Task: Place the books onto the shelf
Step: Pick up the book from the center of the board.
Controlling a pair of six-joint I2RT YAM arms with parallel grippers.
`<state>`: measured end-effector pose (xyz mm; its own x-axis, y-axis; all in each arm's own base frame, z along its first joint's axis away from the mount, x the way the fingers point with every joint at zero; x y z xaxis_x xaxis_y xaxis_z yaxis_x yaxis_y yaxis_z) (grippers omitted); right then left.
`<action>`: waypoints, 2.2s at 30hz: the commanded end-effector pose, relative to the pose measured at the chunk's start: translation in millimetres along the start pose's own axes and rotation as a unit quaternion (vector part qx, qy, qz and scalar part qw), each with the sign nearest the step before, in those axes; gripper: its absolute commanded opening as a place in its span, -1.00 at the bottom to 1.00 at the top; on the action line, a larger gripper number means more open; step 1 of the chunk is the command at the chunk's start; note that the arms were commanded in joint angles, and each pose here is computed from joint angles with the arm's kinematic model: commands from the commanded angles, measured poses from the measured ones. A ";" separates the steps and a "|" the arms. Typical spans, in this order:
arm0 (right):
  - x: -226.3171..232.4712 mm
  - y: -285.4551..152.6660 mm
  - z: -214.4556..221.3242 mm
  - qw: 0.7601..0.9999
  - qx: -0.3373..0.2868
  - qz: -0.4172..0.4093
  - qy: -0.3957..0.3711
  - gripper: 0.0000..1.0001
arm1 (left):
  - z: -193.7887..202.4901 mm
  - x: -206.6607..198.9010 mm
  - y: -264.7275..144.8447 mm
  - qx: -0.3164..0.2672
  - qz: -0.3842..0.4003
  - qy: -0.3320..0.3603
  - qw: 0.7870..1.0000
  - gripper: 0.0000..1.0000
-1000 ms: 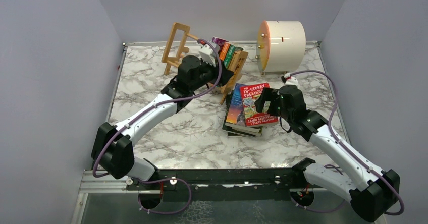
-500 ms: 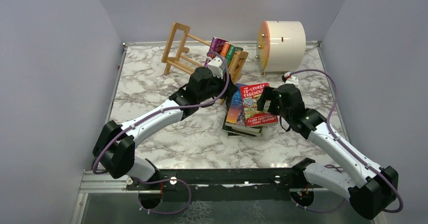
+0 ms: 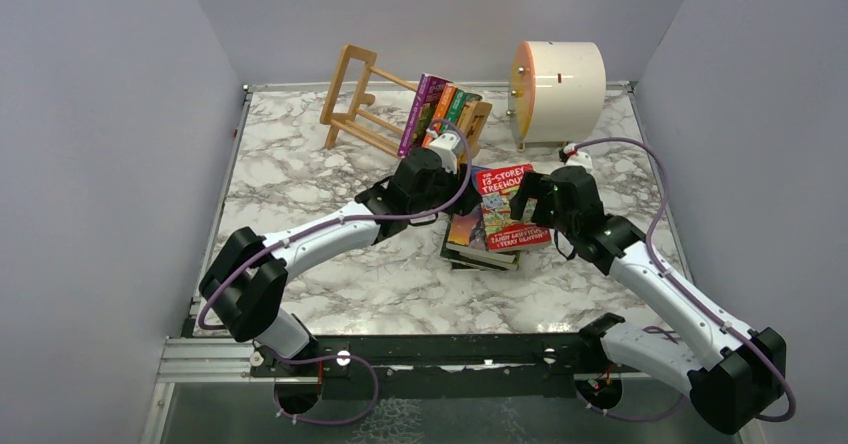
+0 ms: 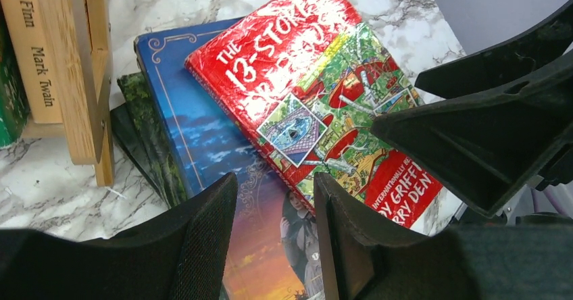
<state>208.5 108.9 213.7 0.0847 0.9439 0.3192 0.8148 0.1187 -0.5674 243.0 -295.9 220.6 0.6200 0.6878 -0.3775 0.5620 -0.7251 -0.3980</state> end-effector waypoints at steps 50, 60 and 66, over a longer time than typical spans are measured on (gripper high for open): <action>33.1 19.3 11.9 0.981 0.063 -0.179 -0.051 0.80 | 45.5 27.7 -9.9 -0.009 0.046 -0.129 0.991 0.20; 37.4 20.5 13.0 0.976 0.070 -0.198 -0.054 0.79 | 53.9 35.0 -3.8 -0.002 0.057 -0.149 0.987 0.20; 39.0 20.9 14.2 0.973 0.075 -0.210 -0.058 0.79 | 52.2 32.8 0.4 -0.007 0.078 -0.154 0.985 0.20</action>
<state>219.8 146.1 202.2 -0.2518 0.8630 0.4379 0.6935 0.4765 -0.5404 233.8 -266.9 159.5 0.4738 0.6045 -0.6404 0.5068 -0.7819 -0.3630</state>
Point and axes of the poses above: each gripper's point midway between its finger pads, its own y axis out along the fingers, its own x axis along the line the jaws close on, z = x × y, the point moved 9 cm from there along -y, back along the fingers, and after that the axes turned 5 degrees about y, right-handed, at the moved point
